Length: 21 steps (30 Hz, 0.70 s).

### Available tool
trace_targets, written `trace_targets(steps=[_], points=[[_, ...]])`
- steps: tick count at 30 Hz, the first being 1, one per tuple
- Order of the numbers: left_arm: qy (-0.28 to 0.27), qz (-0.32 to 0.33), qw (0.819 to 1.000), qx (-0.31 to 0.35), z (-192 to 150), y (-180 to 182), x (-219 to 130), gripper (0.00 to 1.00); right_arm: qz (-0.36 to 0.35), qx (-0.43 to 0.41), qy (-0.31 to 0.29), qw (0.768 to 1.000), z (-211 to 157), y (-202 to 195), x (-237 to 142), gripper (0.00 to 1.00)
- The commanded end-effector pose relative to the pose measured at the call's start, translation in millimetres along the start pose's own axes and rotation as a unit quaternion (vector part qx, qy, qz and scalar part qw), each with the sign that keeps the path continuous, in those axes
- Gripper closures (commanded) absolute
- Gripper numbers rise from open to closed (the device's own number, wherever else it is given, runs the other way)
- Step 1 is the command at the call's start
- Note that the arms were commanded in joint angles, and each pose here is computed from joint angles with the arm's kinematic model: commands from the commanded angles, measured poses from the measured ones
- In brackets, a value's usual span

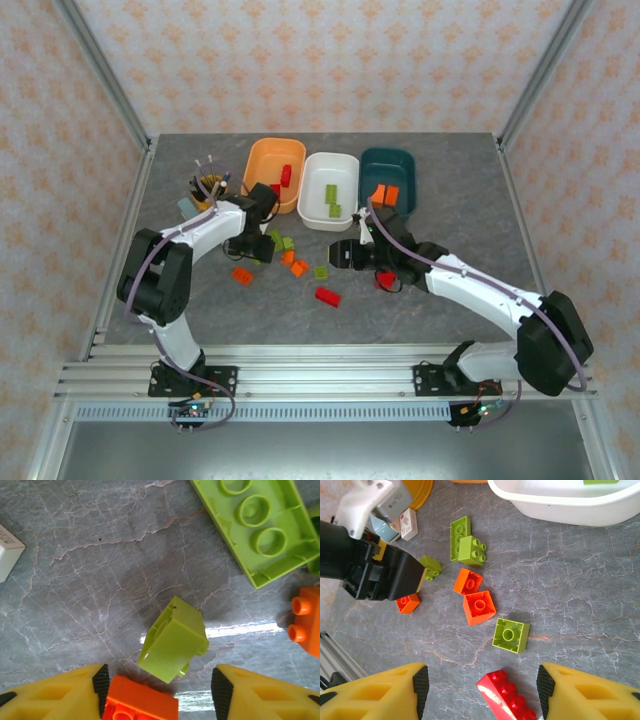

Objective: Sort the legos into containers by color

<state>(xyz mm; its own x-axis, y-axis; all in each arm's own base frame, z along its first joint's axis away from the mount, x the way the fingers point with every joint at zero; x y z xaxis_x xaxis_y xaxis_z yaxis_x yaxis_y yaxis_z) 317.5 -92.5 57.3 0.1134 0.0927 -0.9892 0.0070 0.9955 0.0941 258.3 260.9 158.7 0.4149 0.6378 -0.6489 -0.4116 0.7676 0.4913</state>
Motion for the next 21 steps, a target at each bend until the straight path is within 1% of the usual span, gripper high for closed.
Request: trace_targets(steps=[1,5,8,11,15,18,21], points=[[-0.014,0.017,1.0,0.015,10.5,1.4,2.8,0.44,0.006,0.002,-0.008,1.0,1.2,4.5,-5.7,0.4],[-0.011,0.013,1.0,0.021,13.1,-2.5,11.2,0.54,0.004,0.004,-0.008,1.0,1.3,4.3,-6.6,0.4],[-0.013,0.01,1.0,0.023,14.8,-4.4,12.6,0.64,0.002,0.004,-0.008,1.0,2.1,4.0,-6.4,0.4],[-0.015,0.003,1.0,0.023,14.1,-6.7,13.1,0.7,-0.001,0.003,-0.005,1.0,1.6,3.0,-5.6,0.41],[-0.013,0.003,1.0,0.022,11.4,-6.1,13.9,0.74,-0.002,0.003,-0.006,1.0,3.9,3.5,-4.7,0.41],[-0.024,0.002,1.0,0.012,12.6,-5.1,2.5,0.77,-0.008,-0.002,-0.012,1.0,9.7,4.4,-6.9,0.41],[-0.053,-0.009,0.998,-0.012,18.6,-4.9,-27.9,0.77,-0.02,-0.011,-0.029,0.999,22.3,6.6,-14.6,0.41]])
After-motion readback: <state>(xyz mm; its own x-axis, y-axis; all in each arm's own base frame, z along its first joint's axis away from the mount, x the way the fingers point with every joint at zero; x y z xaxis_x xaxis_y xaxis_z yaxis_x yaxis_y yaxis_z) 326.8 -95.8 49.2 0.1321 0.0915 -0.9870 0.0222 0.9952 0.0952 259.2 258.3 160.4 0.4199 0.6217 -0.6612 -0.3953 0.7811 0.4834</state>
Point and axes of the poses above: each hand's point on the last joint's axis, 136 mm out from that joint toward the fingers, its own x axis out along the fingers, its own y axis along the line the jaws close on, z = x × y, the point moved 1 cm from there along -x, back along the fingers, and after that the axes turned 6 degrees about -x, right-handed, at the moved point
